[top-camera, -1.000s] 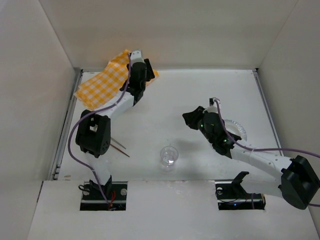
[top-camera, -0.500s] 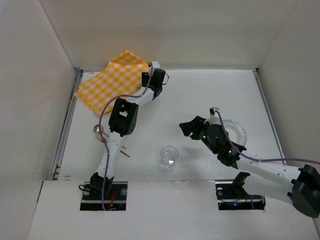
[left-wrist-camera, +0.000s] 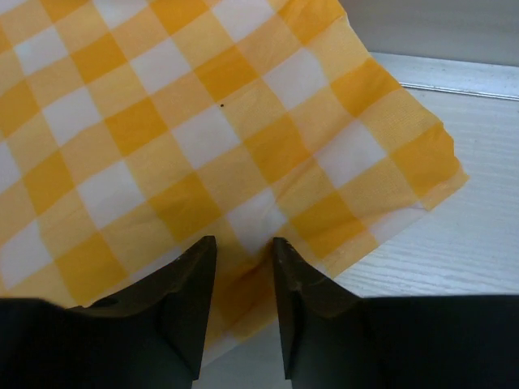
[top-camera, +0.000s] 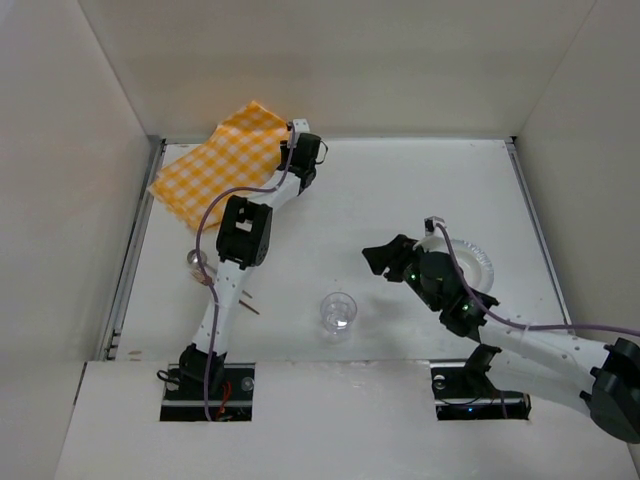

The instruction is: Set the dinner table for one person

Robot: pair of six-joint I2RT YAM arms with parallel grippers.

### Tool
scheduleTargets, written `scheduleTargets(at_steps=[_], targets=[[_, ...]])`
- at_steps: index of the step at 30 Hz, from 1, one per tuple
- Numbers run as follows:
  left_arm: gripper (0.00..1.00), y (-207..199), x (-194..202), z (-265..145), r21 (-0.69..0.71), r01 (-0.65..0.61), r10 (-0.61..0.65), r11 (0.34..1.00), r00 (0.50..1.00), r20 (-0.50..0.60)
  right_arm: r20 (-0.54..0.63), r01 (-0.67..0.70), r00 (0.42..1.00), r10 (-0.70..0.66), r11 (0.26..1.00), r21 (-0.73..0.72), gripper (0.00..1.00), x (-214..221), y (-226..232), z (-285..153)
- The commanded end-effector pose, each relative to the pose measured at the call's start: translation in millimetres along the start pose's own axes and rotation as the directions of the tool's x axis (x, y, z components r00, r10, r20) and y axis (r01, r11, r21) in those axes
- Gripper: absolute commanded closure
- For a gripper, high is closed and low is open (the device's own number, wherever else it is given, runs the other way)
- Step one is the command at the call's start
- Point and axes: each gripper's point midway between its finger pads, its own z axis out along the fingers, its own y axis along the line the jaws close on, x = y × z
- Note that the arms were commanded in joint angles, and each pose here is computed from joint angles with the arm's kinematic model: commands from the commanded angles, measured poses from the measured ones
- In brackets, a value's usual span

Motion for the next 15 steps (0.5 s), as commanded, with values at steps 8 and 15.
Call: scheduleTargets(at_steps=[8,15], targets=[[0.98,-46.6,-6.1,-55.0,0.221,-0.067,0.069,0.973,0.998,-0.002,0.086,-0.04,0.995,0.042,0.999,-0.02,0.54,-30.7,-0.5,-10.7],[0.98,-85.7,-1.1,-147.7,0.414,-0.059,0.054,0.908,0.998,0.023,0.101,-0.062,0.993,0.065,0.998,-0.033,0.53,-40.5,7.3,-9.1]])
